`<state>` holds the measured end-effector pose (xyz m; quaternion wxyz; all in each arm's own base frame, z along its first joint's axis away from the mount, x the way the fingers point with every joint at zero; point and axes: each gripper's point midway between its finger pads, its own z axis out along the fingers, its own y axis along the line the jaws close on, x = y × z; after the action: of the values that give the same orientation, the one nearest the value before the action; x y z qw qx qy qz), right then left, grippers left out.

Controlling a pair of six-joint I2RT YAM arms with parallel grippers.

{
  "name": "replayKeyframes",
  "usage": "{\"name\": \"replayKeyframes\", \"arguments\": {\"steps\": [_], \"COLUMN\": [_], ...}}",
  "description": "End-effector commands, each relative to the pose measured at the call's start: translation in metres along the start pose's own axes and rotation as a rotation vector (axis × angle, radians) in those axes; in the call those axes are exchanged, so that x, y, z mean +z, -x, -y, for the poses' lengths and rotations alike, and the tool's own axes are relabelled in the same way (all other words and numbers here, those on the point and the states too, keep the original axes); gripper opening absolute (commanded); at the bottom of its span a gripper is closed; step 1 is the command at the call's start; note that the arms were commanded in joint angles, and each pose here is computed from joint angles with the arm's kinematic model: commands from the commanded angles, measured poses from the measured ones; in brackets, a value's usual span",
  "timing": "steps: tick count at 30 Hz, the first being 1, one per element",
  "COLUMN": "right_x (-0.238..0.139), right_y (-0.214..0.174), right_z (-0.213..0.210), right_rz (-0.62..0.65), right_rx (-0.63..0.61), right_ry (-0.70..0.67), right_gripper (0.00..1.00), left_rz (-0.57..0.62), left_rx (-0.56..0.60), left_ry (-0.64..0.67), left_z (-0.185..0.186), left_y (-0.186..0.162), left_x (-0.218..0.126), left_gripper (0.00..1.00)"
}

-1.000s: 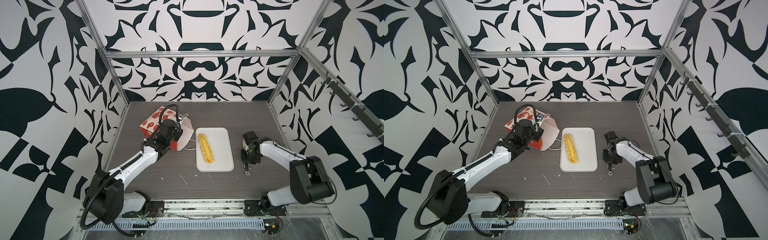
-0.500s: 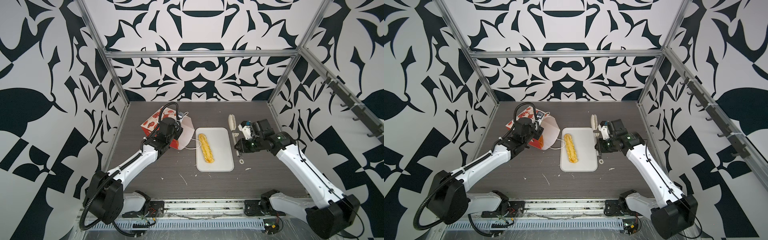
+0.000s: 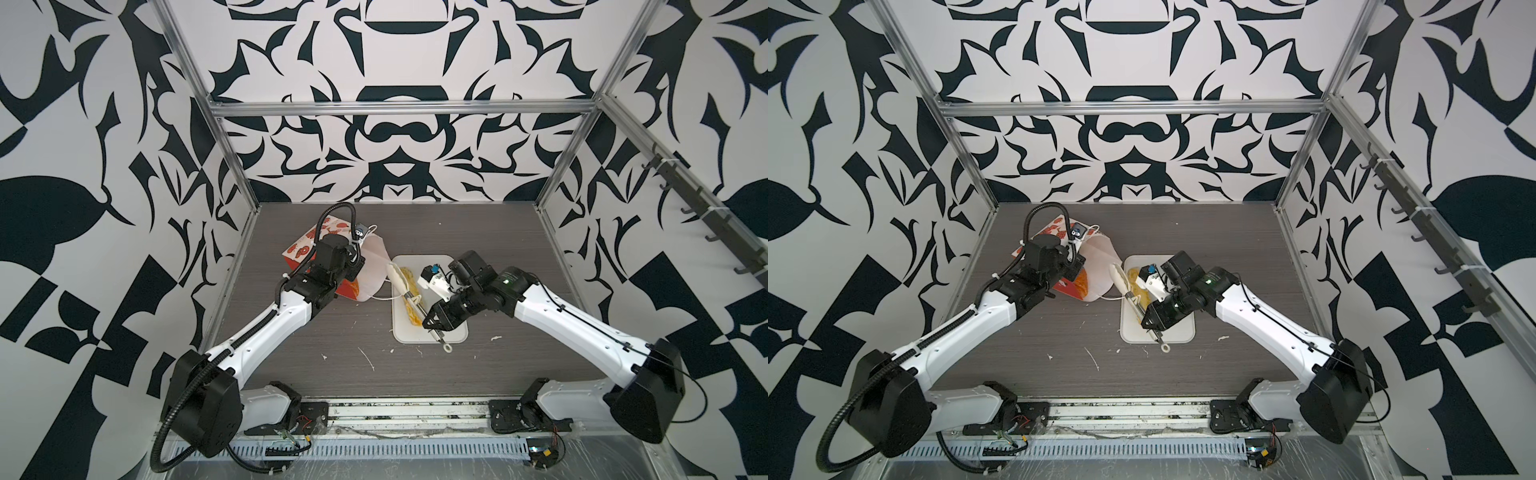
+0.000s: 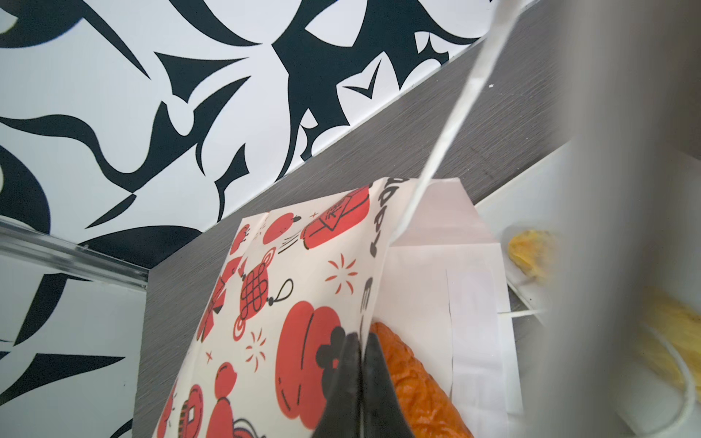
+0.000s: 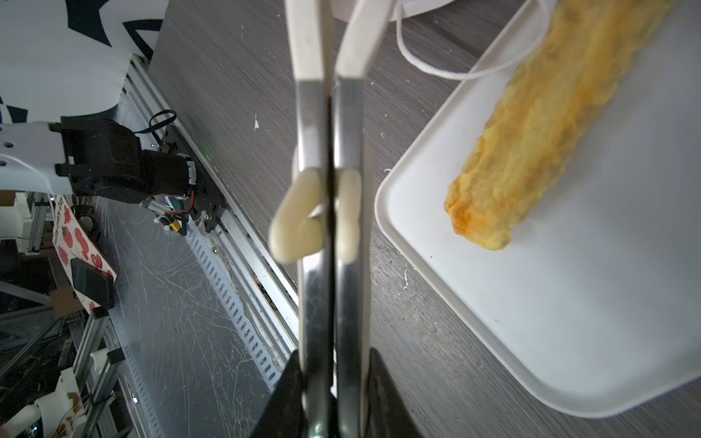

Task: Take the fake bread out of the paper bag
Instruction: 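Swing the tongs back into the bag opening with the right gripper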

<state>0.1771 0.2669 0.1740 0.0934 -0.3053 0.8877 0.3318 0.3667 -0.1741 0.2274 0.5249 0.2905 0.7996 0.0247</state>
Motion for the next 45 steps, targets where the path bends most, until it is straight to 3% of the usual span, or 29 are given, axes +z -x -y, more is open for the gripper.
{"name": "replayKeyframes", "arguments": {"steps": [1, 15, 32, 45], "right_x": [0.015, 0.069, 0.076, 0.08], "right_y": [0.016, 0.055, 0.072, 0.076], "right_z": [-0.013, -0.007, 0.007, 0.009], "right_rz": [0.025, -0.018, -0.084, -0.11], "right_rx": [-0.089, -0.084, 0.004, 0.079], "right_ry": [0.069, 0.162, 0.209, 0.298], "right_gripper": [0.03, 0.18, 0.34, 0.34], "left_rz": [0.056, 0.001, -0.028, -0.038], "left_rx": [-0.007, -0.002, 0.035, 0.055], "left_ry": [-0.018, -0.058, -0.046, -0.028], "left_z": [-0.003, 0.007, 0.01, 0.01], "left_y": [0.021, 0.005, -0.003, -0.007], "left_x": [-0.013, -0.007, -0.002, -0.001], "left_gripper": [0.0, 0.0, 0.0, 0.0]}}
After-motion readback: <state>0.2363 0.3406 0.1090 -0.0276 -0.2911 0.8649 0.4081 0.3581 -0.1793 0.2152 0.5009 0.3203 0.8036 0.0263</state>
